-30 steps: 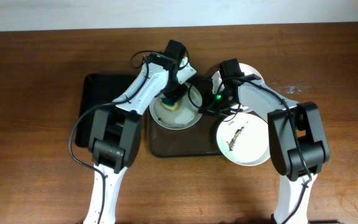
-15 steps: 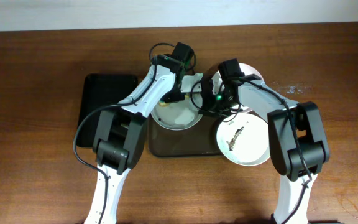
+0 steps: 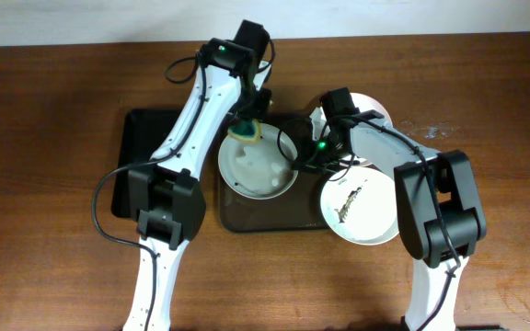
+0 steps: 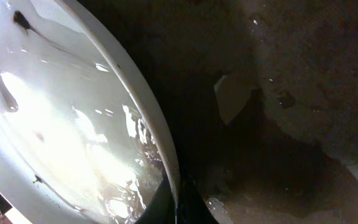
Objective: Clean dirty plates on tray and stack at the side
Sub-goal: 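Scrub the held plate with the sponge in the left gripper, then lift sponge away, then scrub the plate again with left gripper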
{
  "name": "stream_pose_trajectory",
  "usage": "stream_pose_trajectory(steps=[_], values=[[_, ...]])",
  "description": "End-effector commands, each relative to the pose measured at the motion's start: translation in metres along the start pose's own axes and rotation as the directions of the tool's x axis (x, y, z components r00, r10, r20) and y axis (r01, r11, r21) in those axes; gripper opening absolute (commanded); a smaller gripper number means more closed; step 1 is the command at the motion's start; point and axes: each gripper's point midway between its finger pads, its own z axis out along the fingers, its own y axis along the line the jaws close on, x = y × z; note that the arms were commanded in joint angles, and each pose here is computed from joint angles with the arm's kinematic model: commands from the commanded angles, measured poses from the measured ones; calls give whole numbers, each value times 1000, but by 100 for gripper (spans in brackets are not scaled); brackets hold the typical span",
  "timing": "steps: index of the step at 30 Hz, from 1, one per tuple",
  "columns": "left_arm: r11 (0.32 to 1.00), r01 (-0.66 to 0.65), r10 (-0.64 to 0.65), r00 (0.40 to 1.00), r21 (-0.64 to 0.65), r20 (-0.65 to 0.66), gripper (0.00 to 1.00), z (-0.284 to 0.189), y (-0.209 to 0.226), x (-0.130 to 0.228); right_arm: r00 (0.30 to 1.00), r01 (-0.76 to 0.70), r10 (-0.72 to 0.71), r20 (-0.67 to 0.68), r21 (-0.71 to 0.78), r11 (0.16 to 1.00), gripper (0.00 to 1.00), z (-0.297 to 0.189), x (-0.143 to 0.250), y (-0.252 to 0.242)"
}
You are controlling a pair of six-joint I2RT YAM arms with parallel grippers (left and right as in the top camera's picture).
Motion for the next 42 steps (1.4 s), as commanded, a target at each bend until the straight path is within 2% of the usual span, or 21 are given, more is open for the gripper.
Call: stream_pose_trajectory(steps=[1,3,5,6,10,12,17,19,22,24,25,28,29,30,32,34,37,39,42], values=[[990,102,-97,994,95,-56,0,37,-26,6,999,-2,3,-32,28,1000,4,11,9,-10],[992,74,-70,996,102,-51,0,79,-48,4,1000,-1,2,-29,26,1000,4,11,8,-10],[985,172,-171,985,28,-20,0,126,-51,-2,1000,-2,3,-31,28,1000,6,11,9,-10],[985,169,-169,986,34,-3,0,144,-54,-5,1000,-2,3,-31,28,1000,6,11,9,-10],[990,136,-138,983,30,120,0,145,-51,-36,999,-2,3,-32,28,1000,5,11,9,-10],[991,134,-133,977,5,164,0,130,-41,-48,999,-2,3,-32,28,1000,4,11,9,-10],[959,220,-163,944,-181,287,0,94,17,-71,999,-2,2,-32,28,1000,4,11,9,-10],[960,207,-142,940,-189,309,0,83,19,-77,999,-1,2,-32,28,1000,4,12,9,-10],[965,191,-115,922,-178,369,0,36,17,-90,1000,0,0,-29,27,1000,4,12,8,-10],[969,162,-96,941,-185,325,0,20,19,-78,1000,0,1,-30,26,1000,5,11,8,-10],[977,138,-86,954,-163,287,0,7,21,-68,999,0,1,-33,20,1000,13,12,9,-8],[978,185,-146,936,-95,319,0,-62,45,-59,999,5,-5,-38,16,1000,15,13,11,-6],[974,212,-174,920,-73,351,0,-104,59,-51,999,15,-15,-43,16,1000,15,15,13,-2],[971,229,-189,906,-62,379,0,-134,67,-44,999,24,-23,-44,14,1000,4,17,14,1],[968,245,-199,885,-57,421,0,-171,73,-35,999,23,-22,-46,16,1000,4,12,14,4],[964,262,-210,871,-56,444,0,-192,80,-27,999,20,-17,-32,85,996,4,-8,11,5],[960,273,-222,884,-67,412,0,-190,86,-17,994,42,-67,81,283,958,4,-70,5,8],[954,285,-222,882,-94,417,0,-191,91,-16,972,63,-150,180,417,907,4,-112,3,15],[953,287,-227,884,-93,408,0,-189,91,-14,906,69,-312,287,627,776,4,-157,5,29]])
